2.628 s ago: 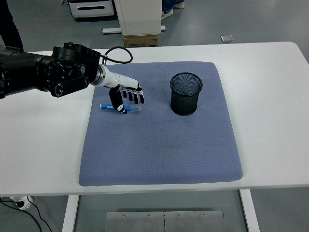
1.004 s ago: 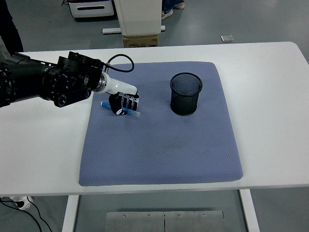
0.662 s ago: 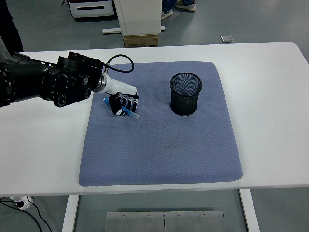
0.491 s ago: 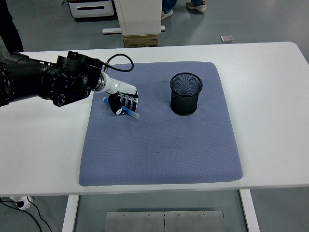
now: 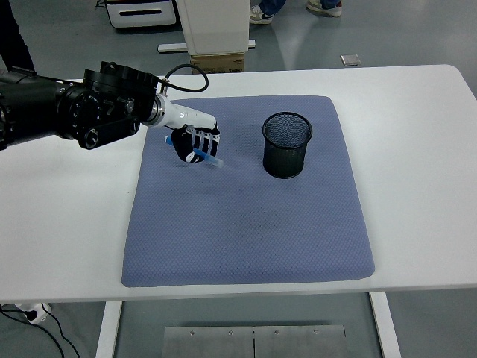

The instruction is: Left hand places marker in pen holder

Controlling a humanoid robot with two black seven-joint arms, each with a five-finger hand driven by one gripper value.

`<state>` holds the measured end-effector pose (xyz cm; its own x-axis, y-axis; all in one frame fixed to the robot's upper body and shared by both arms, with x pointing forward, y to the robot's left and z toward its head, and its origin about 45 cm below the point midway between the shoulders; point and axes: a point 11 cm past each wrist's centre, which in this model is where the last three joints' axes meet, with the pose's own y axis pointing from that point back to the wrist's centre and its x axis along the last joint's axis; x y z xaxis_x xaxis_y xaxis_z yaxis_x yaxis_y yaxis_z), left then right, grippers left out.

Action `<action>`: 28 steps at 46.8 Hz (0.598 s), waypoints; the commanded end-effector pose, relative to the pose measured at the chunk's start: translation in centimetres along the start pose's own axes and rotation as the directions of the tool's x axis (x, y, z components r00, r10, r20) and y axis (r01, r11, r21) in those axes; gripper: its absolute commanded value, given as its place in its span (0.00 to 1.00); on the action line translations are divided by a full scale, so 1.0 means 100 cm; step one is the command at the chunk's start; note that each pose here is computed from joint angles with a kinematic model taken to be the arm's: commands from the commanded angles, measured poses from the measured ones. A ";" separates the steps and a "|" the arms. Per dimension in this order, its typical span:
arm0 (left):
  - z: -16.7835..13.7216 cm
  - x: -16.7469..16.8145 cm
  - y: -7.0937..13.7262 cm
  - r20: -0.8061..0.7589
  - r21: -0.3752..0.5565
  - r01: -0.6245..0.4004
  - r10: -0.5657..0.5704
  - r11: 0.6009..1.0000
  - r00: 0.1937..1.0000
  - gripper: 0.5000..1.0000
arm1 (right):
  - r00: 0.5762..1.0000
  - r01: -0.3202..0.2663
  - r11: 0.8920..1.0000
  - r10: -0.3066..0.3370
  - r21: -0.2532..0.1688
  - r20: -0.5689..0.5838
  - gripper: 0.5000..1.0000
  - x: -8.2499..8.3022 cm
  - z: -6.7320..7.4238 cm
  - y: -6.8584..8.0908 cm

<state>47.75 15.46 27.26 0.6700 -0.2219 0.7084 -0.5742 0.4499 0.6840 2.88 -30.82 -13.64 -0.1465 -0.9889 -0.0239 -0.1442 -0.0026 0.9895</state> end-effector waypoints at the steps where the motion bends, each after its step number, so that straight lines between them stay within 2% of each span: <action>1: 0.001 0.008 0.004 -0.009 -0.004 -0.020 0.020 1.000 1.000 0.00 | 1.000 0.000 1.000 0.000 0.000 0.000 1.00 0.000 0.000 0.000; 13: 0.018 0.048 0.021 -0.097 -0.057 -0.116 0.110 0.992 0.989 0.00 | 1.000 0.000 1.000 0.000 0.000 0.000 1.00 0.000 0.000 0.000; 28: 0.047 0.061 0.018 -0.152 -0.146 -0.166 0.144 0.975 0.978 0.00 | 1.000 0.000 1.000 0.000 0.000 0.000 1.00 0.000 0.000 0.000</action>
<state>48.70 11.50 33.32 0.6442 -0.0388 0.7638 -0.6065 0.5825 0.5411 2.89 -30.83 -13.64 -0.1464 -0.9889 -0.0238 -0.1442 -0.0025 0.9896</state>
